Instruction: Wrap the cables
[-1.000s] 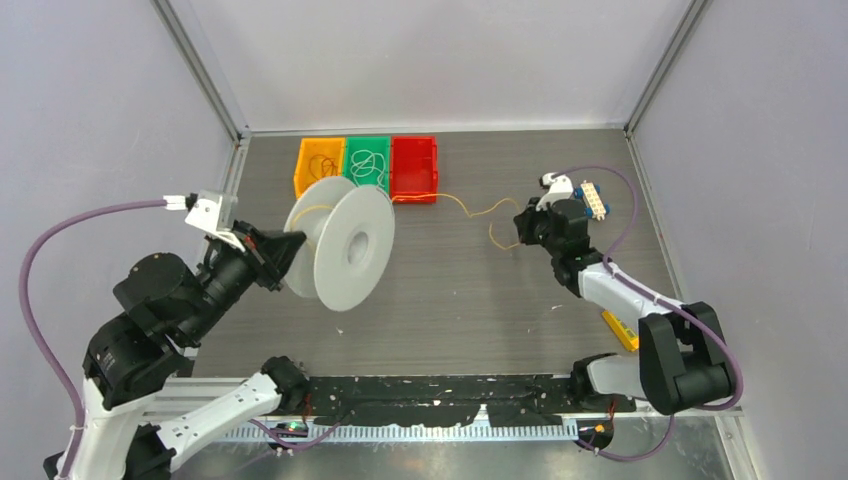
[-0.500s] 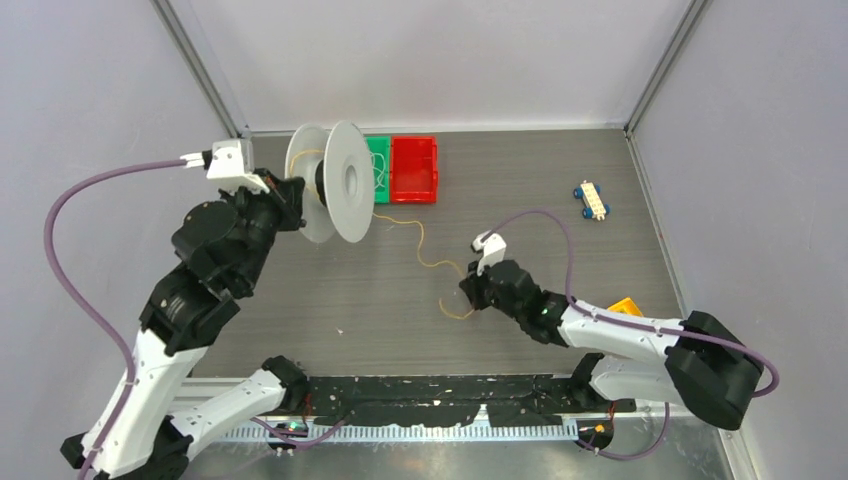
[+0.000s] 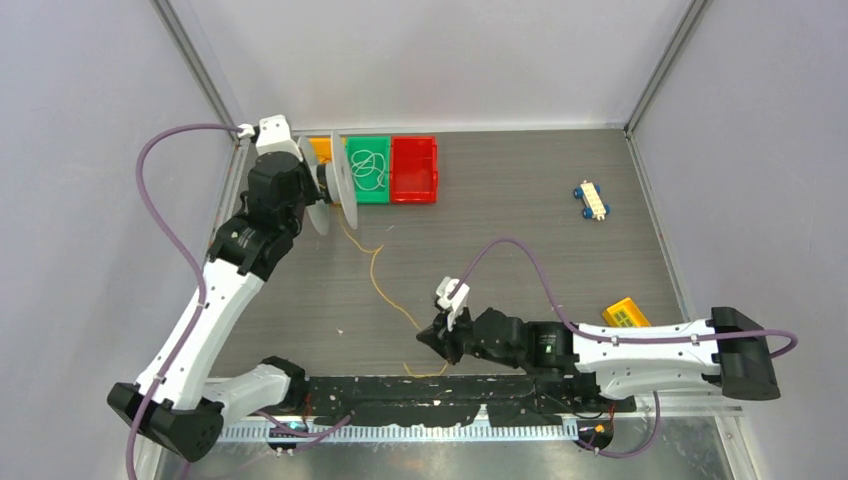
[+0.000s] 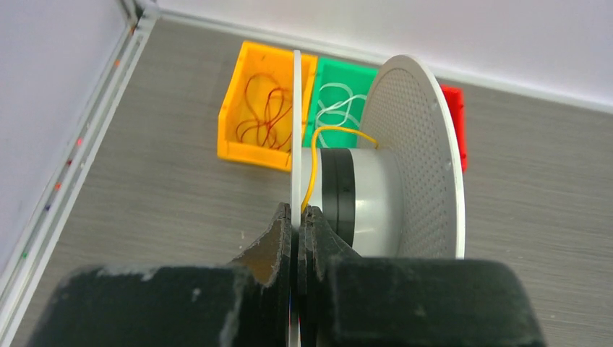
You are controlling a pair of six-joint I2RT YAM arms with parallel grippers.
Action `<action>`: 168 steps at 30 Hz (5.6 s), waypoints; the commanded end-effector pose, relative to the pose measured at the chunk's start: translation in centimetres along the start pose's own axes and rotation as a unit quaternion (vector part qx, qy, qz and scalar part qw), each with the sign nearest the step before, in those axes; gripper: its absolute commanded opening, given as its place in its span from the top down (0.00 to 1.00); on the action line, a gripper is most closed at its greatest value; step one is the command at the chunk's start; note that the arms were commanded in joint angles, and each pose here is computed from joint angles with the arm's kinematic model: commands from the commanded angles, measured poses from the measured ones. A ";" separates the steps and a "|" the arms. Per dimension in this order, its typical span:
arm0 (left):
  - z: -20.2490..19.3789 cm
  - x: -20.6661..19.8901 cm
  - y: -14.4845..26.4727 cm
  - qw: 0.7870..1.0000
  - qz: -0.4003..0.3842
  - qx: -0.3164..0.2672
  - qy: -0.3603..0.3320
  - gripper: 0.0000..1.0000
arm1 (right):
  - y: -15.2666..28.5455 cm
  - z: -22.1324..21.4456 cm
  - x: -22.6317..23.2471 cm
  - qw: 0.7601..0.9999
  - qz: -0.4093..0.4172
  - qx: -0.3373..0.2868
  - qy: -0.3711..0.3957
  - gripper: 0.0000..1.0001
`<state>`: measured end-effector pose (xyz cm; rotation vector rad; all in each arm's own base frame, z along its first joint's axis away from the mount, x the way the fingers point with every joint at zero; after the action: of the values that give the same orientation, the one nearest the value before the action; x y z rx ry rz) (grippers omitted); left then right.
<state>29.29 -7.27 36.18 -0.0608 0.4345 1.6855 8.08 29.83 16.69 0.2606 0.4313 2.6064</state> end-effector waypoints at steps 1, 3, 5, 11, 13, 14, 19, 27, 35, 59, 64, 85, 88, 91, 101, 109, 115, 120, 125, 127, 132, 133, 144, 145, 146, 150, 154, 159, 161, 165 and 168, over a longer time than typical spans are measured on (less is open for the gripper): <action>0.8 0.1 -2.0 0.998 -0.003 -0.027 0.052 1.00 | 1.2 3.1 3.4 0.997 0.058 -0.039 0.018 0.95; -0.3 0.5 -3.0 0.999 0.013 -0.010 0.045 1.00 | 1.8 3.7 4.9 0.995 0.087 -0.047 0.030 0.95; -1.3 0.9 -4.0 0.999 0.028 0.005 0.038 1.00 | 2.6 4.4 6.2 0.991 0.109 -0.057 0.044 0.94; -4.1 1.8 -6.2 0.998 0.056 0.040 0.014 1.00 | 5.9 7.9 8.8 0.980 0.134 -0.118 0.083 0.95; -4.9 2.1 -6.7 0.997 0.062 0.049 0.005 1.00 | 6.8 9.3 8.7 0.977 0.133 -0.140 0.086 0.95; -5.3 2.1 -6.9 0.997 0.063 0.054 0.002 1.00 | 7.1 10.0 8.5 0.977 0.128 -0.150 0.084 0.95; -6.9 2.2 -7.4 0.996 0.054 0.073 -0.010 1.00 | 8.5 13.7 6.7 0.970 0.073 -0.200 0.114 0.95; -9.5 0.8 -5.9 0.992 -0.022 0.124 0.008 1.00 | 7.8 22.0 4.7 0.954 0.017 -0.251 0.164 0.94; -12.7 -2.2 -2.3 0.965 -0.149 0.202 -0.072 1.00 | 2.9 28.4 0.6 0.952 0.005 -0.256 0.168 0.95; -7.3 -3.8 9.2 0.888 -0.404 0.195 0.098 1.00 | 0.4 15.8 -20.7 0.984 -0.134 -0.108 0.044 0.95; -4.8 -3.4 9.6 0.901 -0.380 0.143 0.153 1.00 | 0.0 10.0 -19.1 0.992 -0.094 -0.084 0.009 0.95; -2.7 -0.6 4.0 0.899 -0.224 0.014 0.377 1.00 | -4.0 6.4 -6.0 0.990 0.010 -0.123 -0.061 0.90; -3.0 -0.2 3.1 0.918 -0.209 -0.004 0.337 1.00 | -4.8 6.6 -4.5 0.993 0.017 -0.105 -0.059 0.92; -3.5 0.4 2.3 0.936 -0.184 -0.019 0.298 1.00 | -5.1 8.0 -3.8 0.993 0.018 -0.100 -0.062 0.92; -6.3 -0.1 2.1 0.982 -0.128 -0.024 0.138 1.00 | -5.2 12.2 -2.9 0.991 0.023 -0.110 -0.069 0.91; -8.1 -0.7 2.3 0.993 -0.116 -0.021 -0.016 1.00 | -5.7 13.9 -2.2 0.994 0.046 -0.091 -0.033 0.94; -9.2 -2.1 4.1 0.966 -0.219 -0.002 -0.135 1.00 | -4.2 15.6 -3.2 0.995 0.023 -0.087 0.045 0.95; -10.4 -2.7 6.1 0.926 -0.307 0.033 -0.215 1.00 | -2.6 17.5 -5.2 0.986 -0.024 -0.109 0.124 0.94; -11.0 -2.6 7.7 0.890 -0.356 0.069 -0.275 1.00 | -1.3 18.3 -6.8 0.974 -0.064 -0.111 0.184 0.91; -10.6 -2.4 8.0 0.888 -0.355 0.069 -0.285 1.00 | -1.0 17.8 -7.1 0.971 -0.066 -0.097 0.206 0.87; -10.2 -2.6 8.7 0.879 -0.375 0.059 -0.287 1.00 | -0.6 15.7 -7.9 0.971 -0.085 -0.072 0.211 0.90; -10.1 -2.7 8.8 0.878 -0.379 0.058 -0.287 1.00 | -0.4 15.1 -8.0 0.971 -0.088 -0.068 0.210 0.92; -9.8 -3.5 11.2 0.845 -0.449 0.054 -0.285 1.00 | 0.2 11.2 -10.8 0.968 -0.143 -0.025 0.205 0.95; -9.7 -3.5 11.6 0.843 -0.455 0.053 -0.284 1.00 | 0.2 11.1 -10.9 0.969 -0.143 -0.026 0.202 0.95; -9.8 -3.5 11.8 0.839 -0.461 0.054 -0.283 1.00 | 0.3 11.0 -11.3 0.970 -0.146 -0.029 0.192 0.94; -9.9 -3.3 12.7 0.830 -0.476 0.065 -0.284 1.00 | 0.7 11.0 -11.7 0.978 -0.126 -0.039 0.164 0.92; -9.2 -3.4 13.1 0.835 -0.476 0.054 -0.270 1.00 | 0.7 9.9 -10.8 0.981 -0.088 -0.046 0.168 0.88; -8.4 -4.1 14.1 0.826 -0.503 0.051 -0.249 1.00 | 0.2 8.6 -10.1 0.983 -0.059 -0.057 0.162 0.87; -8.1 -4.4 14.6 0.822 -0.514 0.049 -0.241 1.00 | 0.2 8.3 -10.0 0.984 -0.054 -0.054 0.163 0.87; -7.6 -4.6 15.1 0.821 -0.522 0.049 -0.226 1.00 | 0.2 8.1 -10.0 0.983 -0.054 -0.060 0.164 0.87; -7.1 -4.8 15.4 0.825 -0.523 0.044 -0.212 1.00 | -0.1 7.7 -9.9 0.984 -0.050 -0.064 0.158 0.88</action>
<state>14.44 -15.14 30.17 0.2882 0.1309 0.5753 18.65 26.41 21.37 -0.2068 0.4982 2.5460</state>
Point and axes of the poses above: each gripper's point midway between its finger pads, its own y axis back along the fingers, its own x axis along the line the jaws close on, z = x × y, the point moved 4 cm from there along y, back along the fingers, and after that the axes turned 8 degrees about y, right-handed, at the moved point
